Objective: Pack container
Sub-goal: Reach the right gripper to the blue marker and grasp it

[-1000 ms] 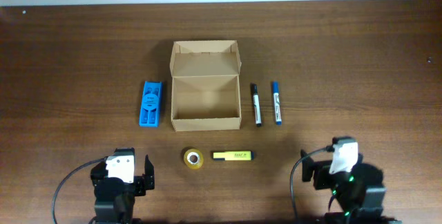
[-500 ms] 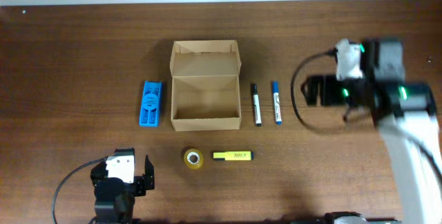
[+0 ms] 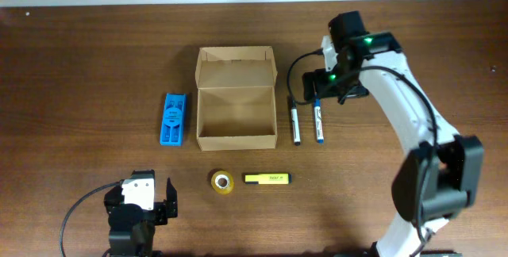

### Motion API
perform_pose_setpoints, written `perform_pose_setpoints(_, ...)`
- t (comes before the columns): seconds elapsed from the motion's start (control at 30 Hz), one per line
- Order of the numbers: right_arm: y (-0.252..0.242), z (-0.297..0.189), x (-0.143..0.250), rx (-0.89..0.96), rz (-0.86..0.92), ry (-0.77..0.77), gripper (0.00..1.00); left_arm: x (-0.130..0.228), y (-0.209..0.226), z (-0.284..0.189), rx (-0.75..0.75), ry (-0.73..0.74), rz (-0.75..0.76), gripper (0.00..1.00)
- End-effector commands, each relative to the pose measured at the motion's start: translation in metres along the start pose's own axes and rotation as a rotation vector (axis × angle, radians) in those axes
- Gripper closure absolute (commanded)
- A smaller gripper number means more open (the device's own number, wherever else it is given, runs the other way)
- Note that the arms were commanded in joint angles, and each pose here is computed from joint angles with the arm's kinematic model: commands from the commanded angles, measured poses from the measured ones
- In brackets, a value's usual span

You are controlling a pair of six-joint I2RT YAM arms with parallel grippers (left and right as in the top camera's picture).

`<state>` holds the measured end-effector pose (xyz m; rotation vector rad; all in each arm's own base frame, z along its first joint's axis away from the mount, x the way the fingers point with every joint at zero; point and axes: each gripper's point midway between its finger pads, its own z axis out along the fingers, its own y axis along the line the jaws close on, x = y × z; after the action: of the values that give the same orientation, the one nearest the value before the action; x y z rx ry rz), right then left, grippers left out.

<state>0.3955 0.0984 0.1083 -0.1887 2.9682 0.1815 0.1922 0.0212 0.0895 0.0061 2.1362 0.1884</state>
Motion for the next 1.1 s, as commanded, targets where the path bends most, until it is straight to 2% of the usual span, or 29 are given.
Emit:
perform_pose_setpoints(0.0,-0.007,0.021,-0.001,0.033,0.067,0.046,0.01,0.001,-0.003,0.001,0.012,-0.002,0.019,0.0)
perform_pose_setpoints(0.13,-0.014,0.05,0.007,0.068,0.204,0.116,0.0,0.001,-0.003,0.001,0.012,-0.002,0.019,0.0)
perform_pose_setpoints(0.3,-0.016,0.08,0.019,0.09,0.281,0.193,0.07,0.001,-0.003,0.001,0.012,-0.002,0.019,0.01)
perform_pose_setpoints(0.37,-0.018,0.087,0.022,0.101,0.283,0.212,0.08,0.001,-0.003,0.001,0.012,-0.002,0.019,0.0)
perform_pose_setpoints(0.77,-0.028,0.104,0.031,0.152,0.283,0.223,0.33,0.001,-0.002,0.001,0.012,-0.002,0.019,0.0)
perform_pose_setpoints(1.0,-0.031,0.118,0.05,0.163,0.222,0.265,0.39,0.001,-0.003,0.001,0.012,-0.002,0.019,0.0)
perform_pose_setpoints(1.07,-0.03,0.12,0.053,0.161,0.198,0.273,0.47,0.001,-0.003,0.001,0.012,-0.002,0.019,0.0)
